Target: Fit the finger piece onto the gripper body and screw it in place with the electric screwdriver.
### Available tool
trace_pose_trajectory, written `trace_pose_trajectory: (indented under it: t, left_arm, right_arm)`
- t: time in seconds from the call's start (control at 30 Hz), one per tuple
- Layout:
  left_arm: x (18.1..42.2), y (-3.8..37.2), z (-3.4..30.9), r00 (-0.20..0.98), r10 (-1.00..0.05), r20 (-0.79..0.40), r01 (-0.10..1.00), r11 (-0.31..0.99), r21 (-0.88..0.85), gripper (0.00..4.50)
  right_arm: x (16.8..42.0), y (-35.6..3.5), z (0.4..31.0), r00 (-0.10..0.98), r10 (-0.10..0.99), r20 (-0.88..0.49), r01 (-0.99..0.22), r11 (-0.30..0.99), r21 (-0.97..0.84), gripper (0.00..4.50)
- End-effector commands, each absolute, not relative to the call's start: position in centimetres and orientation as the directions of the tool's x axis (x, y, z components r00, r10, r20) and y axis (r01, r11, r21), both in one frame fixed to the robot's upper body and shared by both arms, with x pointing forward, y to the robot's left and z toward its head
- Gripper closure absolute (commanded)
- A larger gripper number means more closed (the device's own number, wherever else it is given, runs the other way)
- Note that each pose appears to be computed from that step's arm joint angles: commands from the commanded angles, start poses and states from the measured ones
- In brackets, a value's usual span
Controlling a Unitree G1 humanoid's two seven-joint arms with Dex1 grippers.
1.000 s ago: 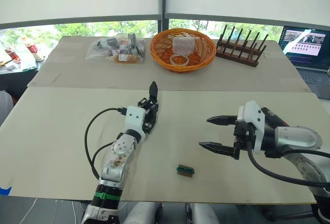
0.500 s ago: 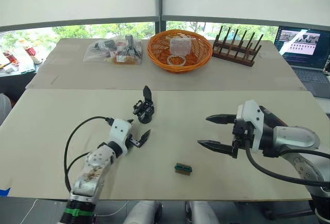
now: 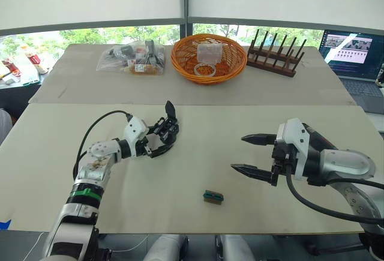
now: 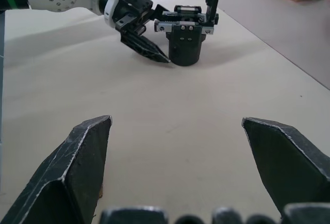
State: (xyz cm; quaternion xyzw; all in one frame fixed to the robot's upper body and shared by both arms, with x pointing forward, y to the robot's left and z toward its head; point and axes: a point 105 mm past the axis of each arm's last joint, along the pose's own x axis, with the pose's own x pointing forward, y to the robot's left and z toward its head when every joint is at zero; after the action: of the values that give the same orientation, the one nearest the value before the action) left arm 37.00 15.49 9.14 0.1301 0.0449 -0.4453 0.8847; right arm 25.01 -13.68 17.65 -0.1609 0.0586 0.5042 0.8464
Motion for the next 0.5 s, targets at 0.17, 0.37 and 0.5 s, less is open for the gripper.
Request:
trace_pose_trajectory:
  t: [0.17,0.37,0.5]
  left_arm:
    - [37.3,14.9,9.8,0.578,-0.802,-0.149,0.813,0.549,0.194,1.34]
    - [35.6,16.8,11.2,0.741,-0.671,-0.037,0.664,0.722,0.192,2.13]
    - [34.5,15.9,12.1,0.851,-0.526,0.004,0.519,0.84,0.156,2.13]
  right_arm:
    - [24.4,-13.6,18.6,0.505,0.833,-0.228,-0.857,0.452,-0.248,0.0]
    - [24.1,-13.4,18.2,0.515,0.828,-0.223,-0.852,0.464,-0.244,0.0]
    - [24.8,-13.0,18.6,0.521,0.831,-0.194,-0.844,0.469,-0.259,0.0]
